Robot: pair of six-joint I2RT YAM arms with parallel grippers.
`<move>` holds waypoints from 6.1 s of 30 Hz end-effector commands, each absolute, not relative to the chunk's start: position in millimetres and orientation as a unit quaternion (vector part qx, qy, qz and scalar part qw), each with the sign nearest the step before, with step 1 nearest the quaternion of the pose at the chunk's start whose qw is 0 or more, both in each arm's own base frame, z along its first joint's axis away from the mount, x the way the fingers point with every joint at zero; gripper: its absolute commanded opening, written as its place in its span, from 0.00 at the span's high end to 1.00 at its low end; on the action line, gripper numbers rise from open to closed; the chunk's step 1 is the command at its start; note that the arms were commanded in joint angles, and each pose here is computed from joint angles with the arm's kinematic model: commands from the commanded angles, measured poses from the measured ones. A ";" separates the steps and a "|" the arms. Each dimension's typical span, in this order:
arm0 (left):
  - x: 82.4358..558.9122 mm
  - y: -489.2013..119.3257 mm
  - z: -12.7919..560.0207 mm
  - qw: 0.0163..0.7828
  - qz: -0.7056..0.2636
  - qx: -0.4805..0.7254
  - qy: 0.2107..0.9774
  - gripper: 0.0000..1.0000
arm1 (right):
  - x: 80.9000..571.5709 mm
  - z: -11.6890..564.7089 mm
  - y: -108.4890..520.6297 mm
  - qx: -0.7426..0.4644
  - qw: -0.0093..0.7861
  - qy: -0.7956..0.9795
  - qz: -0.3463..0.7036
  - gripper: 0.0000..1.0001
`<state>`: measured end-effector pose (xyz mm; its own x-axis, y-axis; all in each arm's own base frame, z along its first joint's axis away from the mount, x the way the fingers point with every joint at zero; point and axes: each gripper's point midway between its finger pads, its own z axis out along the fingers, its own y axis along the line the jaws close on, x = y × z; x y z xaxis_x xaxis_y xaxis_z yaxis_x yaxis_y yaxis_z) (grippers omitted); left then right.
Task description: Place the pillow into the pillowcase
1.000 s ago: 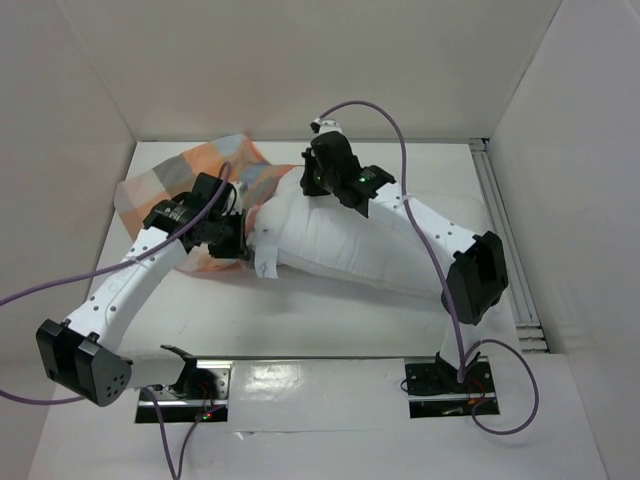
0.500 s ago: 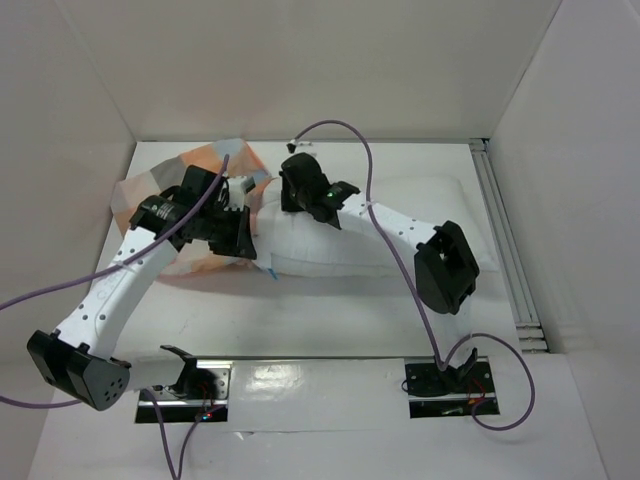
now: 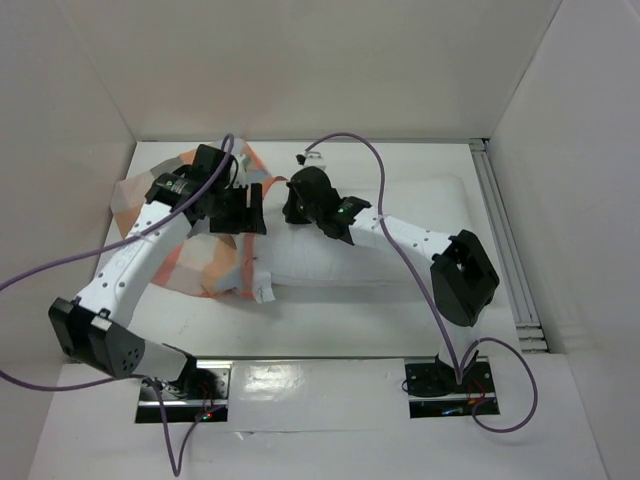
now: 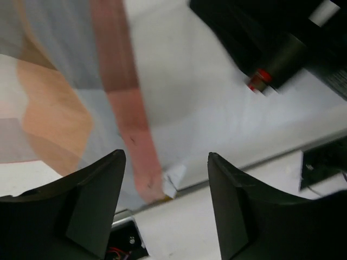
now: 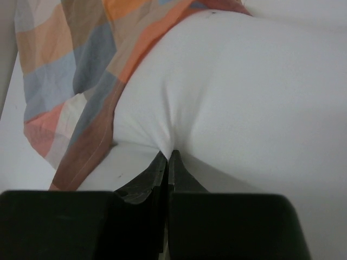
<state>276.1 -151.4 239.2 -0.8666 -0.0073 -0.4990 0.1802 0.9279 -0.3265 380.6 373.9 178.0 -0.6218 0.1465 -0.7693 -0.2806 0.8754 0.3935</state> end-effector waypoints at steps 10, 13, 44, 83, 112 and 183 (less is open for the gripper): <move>349.8 -128.9 178.6 0.259 -0.058 -0.036 0.964 0.28 | 380.6 180.5 360.5 -0.026 0.439 0.868 0.231 1.00; 349.0 -134.6 170.4 0.243 -0.068 -0.027 0.967 0.49 | 382.3 179.9 362.2 -0.026 0.439 0.868 0.231 1.00; 318.4 -149.6 232.8 0.260 -0.157 0.003 0.953 0.90 | 406.7 180.6 344.1 -0.008 0.458 0.872 0.172 1.00; 223.0 -201.9 208.2 0.144 -0.350 0.089 0.921 1.00 | 446.1 220.5 331.8 0.106 0.505 0.835 0.189 1.00; 449.7 -178.0 226.6 0.323 -0.106 -0.032 0.940 0.32 | 363.5 261.0 193.0 0.031 0.477 0.877 0.053 0.01; 218.9 -151.6 146.4 0.346 -0.160 -0.116 0.917 0.17 | 234.1 232.2 341.3 -0.296 0.458 0.830 0.114 0.01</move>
